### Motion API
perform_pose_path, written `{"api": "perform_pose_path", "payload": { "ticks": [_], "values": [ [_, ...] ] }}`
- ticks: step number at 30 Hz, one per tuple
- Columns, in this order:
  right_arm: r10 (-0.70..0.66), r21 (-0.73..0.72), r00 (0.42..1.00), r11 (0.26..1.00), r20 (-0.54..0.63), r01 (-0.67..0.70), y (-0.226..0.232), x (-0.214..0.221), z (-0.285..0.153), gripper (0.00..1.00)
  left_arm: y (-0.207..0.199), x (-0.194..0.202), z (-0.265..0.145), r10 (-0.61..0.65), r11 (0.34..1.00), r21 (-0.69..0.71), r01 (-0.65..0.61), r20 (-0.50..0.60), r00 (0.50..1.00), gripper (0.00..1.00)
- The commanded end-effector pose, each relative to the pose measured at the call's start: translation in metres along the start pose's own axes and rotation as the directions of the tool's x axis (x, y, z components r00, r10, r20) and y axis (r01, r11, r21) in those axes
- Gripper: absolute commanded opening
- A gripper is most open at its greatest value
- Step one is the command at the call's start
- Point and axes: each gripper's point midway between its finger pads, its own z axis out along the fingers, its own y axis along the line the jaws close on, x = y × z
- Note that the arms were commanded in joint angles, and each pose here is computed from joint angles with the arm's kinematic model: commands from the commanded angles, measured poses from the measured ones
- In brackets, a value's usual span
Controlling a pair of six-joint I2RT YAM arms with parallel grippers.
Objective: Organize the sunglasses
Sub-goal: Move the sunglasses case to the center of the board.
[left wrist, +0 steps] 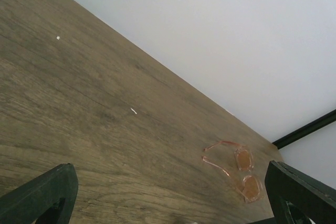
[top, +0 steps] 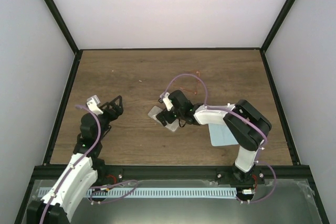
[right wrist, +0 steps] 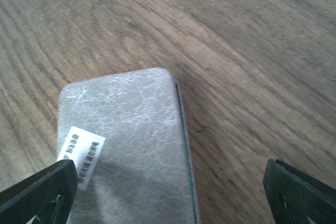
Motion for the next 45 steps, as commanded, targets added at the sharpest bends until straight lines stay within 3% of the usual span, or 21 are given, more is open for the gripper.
{"api": "perform_pose_path", "payload": {
  "ticks": [1, 9, 16, 22, 27, 36, 45],
  "values": [
    [-0.027, -0.081, 0.999, 0.996, 0.027, 0.029, 0.023, -0.003, -0.008, 1.00, -0.004, 0.000, 0.000, 0.012, 1.000, 0.025, -0.012, 0.008, 1.000, 1.00],
    [-0.001, -0.136, 0.999, 0.991, 0.039, 0.006, 0.034, 0.007, -0.021, 1.00, -0.001, 0.002, 0.003, 0.012, 1.000, 0.016, -0.012, 0.000, 1.000, 1.00],
    [0.068, -0.042, 0.998, 0.997, -0.007, -0.069, 0.024, 0.034, -0.028, 1.00, -0.003, 0.005, 0.005, 0.012, 1.000, 0.026, -0.012, -0.014, 1.000, 1.00],
    [0.096, -0.224, 0.995, 0.971, 0.033, -0.086, 0.065, 0.034, -0.049, 1.00, -0.002, 0.006, 0.005, 0.012, 1.000, 0.024, -0.011, -0.015, 1.000, 1.00],
    [0.042, -0.280, 0.998, 0.960, 0.044, -0.028, 0.094, 0.038, -0.053, 1.00, -0.002, 0.005, 0.005, 0.013, 1.000, 0.026, -0.012, -0.015, 1.000, 1.00],
    [0.026, -0.365, 0.999, 0.930, -0.023, -0.033, 0.117, 0.050, -0.021, 1.00, -0.003, 0.005, 0.004, 0.012, 1.000, 0.025, -0.011, -0.018, 1.000, 1.00],
    [-0.018, -0.453, 1.000, 0.891, -0.006, 0.014, 0.150, 0.021, 0.000, 1.00, 0.001, -0.003, -0.004, 0.012, 1.000, -0.001, -0.012, 0.024, 1.000, 1.00]
  ]
}}
